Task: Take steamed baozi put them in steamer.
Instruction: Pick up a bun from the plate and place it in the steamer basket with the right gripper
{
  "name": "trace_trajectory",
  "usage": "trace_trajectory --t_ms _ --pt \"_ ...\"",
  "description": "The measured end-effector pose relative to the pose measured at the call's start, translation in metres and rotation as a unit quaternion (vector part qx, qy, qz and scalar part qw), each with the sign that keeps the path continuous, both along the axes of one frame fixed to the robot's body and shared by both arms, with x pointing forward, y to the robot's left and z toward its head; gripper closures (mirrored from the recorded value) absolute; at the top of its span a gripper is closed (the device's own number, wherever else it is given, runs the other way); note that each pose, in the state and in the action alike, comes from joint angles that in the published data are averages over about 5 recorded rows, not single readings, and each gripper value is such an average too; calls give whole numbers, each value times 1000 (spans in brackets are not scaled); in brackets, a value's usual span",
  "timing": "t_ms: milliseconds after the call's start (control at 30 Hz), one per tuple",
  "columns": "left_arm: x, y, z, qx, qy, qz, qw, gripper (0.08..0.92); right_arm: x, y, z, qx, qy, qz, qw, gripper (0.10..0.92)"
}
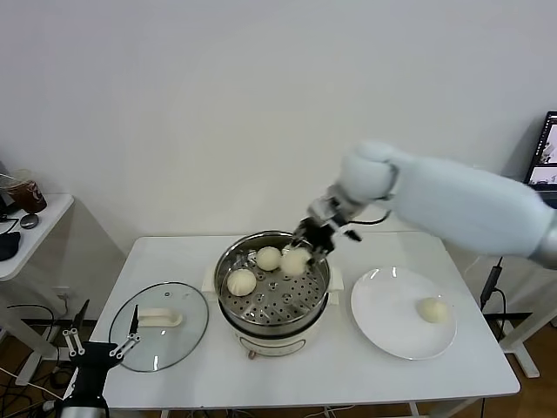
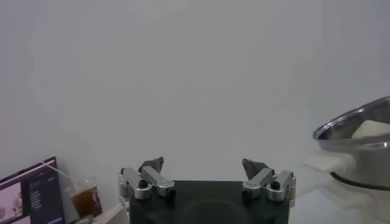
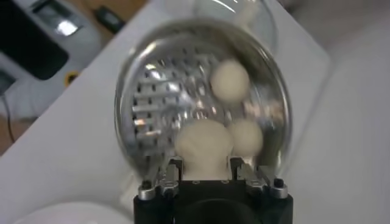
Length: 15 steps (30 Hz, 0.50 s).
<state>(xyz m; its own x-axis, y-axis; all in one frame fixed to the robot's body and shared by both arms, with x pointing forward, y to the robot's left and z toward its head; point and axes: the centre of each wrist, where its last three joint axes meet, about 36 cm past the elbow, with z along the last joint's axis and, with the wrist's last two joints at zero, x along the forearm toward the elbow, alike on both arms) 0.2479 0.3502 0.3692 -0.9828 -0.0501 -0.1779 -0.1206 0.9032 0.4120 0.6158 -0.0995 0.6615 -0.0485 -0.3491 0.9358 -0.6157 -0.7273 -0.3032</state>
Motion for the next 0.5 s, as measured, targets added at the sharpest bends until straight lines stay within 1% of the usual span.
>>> trace_trajectory --t_ms 200,500 --pt "-2 1 1 -3 -2 5 1000 177 -8 43 -29 -30 -7 101 994 547" --pt "-2 1 -2 -5 0 9 1000 177 -12 64 -62 -68 -20 198 978 547"
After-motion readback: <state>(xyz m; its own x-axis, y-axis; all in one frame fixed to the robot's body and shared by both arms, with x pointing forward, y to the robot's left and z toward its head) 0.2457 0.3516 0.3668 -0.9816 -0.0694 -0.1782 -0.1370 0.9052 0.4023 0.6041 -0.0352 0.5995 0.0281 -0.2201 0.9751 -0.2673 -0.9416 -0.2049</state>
